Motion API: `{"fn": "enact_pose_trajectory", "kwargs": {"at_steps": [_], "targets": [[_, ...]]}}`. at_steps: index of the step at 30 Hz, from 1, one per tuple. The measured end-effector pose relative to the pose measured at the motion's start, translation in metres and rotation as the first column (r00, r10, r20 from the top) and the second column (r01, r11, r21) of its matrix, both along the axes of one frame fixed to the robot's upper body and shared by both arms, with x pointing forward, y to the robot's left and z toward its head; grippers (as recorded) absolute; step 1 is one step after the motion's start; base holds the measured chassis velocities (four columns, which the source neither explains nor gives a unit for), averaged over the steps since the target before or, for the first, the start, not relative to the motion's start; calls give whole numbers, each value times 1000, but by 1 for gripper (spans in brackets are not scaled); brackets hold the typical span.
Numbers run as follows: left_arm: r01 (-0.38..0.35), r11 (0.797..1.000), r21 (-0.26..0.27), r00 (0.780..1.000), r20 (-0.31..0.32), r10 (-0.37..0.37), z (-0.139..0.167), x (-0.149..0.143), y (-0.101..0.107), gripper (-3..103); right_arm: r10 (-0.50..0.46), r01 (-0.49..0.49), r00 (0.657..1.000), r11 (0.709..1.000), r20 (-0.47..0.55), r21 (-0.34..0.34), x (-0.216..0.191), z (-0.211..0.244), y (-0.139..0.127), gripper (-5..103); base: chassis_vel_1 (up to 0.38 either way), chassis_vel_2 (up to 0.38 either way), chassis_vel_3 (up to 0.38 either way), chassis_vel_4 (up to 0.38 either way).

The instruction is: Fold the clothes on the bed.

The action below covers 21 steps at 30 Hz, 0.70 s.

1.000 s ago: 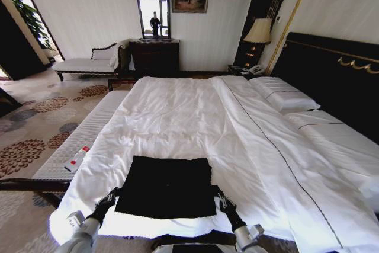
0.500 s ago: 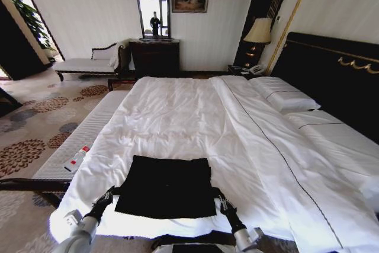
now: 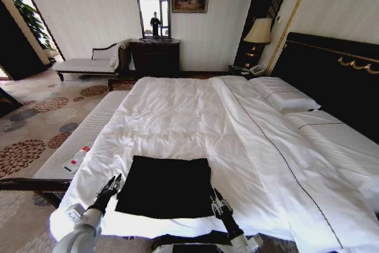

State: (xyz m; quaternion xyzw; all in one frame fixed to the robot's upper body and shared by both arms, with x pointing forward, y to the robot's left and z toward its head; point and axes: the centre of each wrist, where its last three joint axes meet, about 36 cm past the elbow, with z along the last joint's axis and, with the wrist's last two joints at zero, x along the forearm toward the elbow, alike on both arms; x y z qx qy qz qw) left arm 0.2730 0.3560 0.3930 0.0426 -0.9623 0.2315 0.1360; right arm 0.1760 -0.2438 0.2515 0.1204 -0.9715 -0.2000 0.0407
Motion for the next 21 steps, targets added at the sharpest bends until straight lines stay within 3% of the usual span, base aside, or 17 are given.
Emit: {"fn": "enact_pose_trajectory", "kwargs": {"at_steps": [1, 2, 3, 5, 7, 9, 10, 11, 16, 21], "targets": [[-14, 1000, -12, 1000, 7, 14, -1, 23, 6, 58, -41, 41, 999, 999, 1, 9, 6, 1, 1, 49, 0, 0, 0, 0], [-14, 1000, -17, 1000, 10, 14, -4, 41, 8, 64, -74, 74, 997, 997, 4, 23, 13, 3, 5, 60, 0, 0, 0, 0], [-14, 1000, -17, 1000, 7, 14, -6, 47, 8, 64, -82, 82, 997, 996, 3, 27, 15, 3, 6, 65, 0, 0, 0, 0], [-21, 1000, -24, 1000, -17, 20, -23, 79, 16, 75, -101, 101, 995, 994, 1, 49, 33, 3, 17, 77, 0, 0, 0, 0], [-30, 999, -26, 999, -27, 29, -30, 85, 20, 80, -95, 95, 995, 994, 1, 53, 40, 3, 20, 77, 0, 0, 0, 0], [-49, 998, -40, 998, -50, 47, -45, 102, 29, 85, -78, 78, 997, 995, 6, 57, 58, 1, 26, 87, 0, 0, 0, 0], [-49, 998, -42, 998, -52, 47, -46, 104, 30, 90, -78, 78, 997, 995, 7, 57, 60, 1, 26, 87, 0, 0, 0, 0], [-37, 997, -66, 998, -57, 33, -54, 122, 30, 95, -83, 83, 997, 995, 3, 60, 66, -2, 29, 97, 0, 0, 0, 0], [11, 994, -109, 998, -61, -17, -66, 146, 18, 100, -107, 107, 994, 992, -4, 59, 72, -6, 29, 100, 0, 0, 0, 0], [51, 989, -136, 996, -69, -61, -76, 152, 3, 100, -123, 123, 992, 991, -10, 55, 74, -9, 27, 100, 0, 0, 0, 0]]}}
